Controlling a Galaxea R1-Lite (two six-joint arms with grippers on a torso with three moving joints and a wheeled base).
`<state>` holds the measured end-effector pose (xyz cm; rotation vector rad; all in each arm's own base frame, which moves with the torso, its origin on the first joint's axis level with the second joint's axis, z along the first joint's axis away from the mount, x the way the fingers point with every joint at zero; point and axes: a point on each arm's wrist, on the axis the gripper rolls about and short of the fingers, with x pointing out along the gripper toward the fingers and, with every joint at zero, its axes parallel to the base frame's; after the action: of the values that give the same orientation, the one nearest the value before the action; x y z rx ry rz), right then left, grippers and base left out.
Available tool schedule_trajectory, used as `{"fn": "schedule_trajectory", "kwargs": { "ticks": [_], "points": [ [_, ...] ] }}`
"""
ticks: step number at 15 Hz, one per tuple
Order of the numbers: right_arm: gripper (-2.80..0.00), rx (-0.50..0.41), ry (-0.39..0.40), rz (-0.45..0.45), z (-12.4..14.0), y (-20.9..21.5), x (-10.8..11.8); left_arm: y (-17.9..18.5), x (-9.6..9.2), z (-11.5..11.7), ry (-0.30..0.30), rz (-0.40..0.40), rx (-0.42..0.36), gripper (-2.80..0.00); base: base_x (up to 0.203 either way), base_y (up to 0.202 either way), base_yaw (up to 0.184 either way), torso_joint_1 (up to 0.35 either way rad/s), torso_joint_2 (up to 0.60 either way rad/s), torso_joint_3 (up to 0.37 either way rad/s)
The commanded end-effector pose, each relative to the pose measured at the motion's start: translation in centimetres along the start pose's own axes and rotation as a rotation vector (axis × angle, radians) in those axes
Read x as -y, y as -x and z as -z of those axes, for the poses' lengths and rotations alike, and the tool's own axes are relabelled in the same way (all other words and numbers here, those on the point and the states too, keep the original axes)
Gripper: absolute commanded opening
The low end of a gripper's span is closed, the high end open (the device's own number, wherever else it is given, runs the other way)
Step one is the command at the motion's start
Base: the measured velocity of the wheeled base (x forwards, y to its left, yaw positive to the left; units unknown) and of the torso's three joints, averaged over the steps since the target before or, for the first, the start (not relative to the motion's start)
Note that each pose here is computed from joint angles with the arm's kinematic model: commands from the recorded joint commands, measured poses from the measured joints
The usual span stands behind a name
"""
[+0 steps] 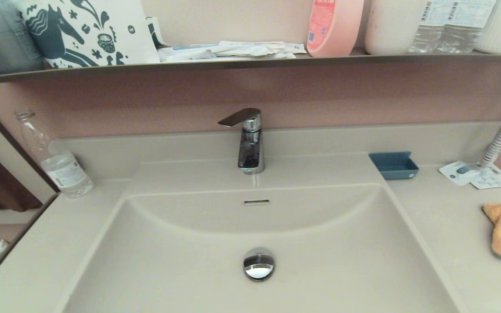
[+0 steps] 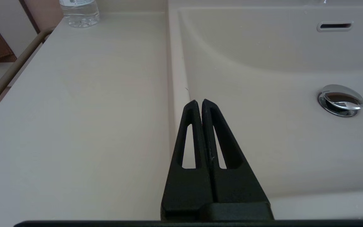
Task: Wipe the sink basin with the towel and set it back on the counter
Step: Turn on the faucet
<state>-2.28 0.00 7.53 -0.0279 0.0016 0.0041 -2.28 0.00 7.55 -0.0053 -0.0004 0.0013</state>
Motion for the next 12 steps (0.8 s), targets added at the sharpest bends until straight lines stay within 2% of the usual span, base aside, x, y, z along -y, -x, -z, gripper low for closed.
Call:
{"fn": "schedule_trajectory", "kwargs": {
  "ticks": [1,12],
  "points": [
    [-2.8,0.0,0.001,-0.001,0.0,0.0,0.0,0.0,0.0,0.0,0.001,0.0,0.0,-2.8,0.0,0.0,0.0,0.0,0.0,0.0],
    [-2.8,0.0,0.001,-0.001,0.0,0.0,0.0,0.0,0.0,-0.02,-0.008,0.001,0.001,-2.8,0.0,0.0,0.0,0.0,0.0,0.0]
  ]
}}
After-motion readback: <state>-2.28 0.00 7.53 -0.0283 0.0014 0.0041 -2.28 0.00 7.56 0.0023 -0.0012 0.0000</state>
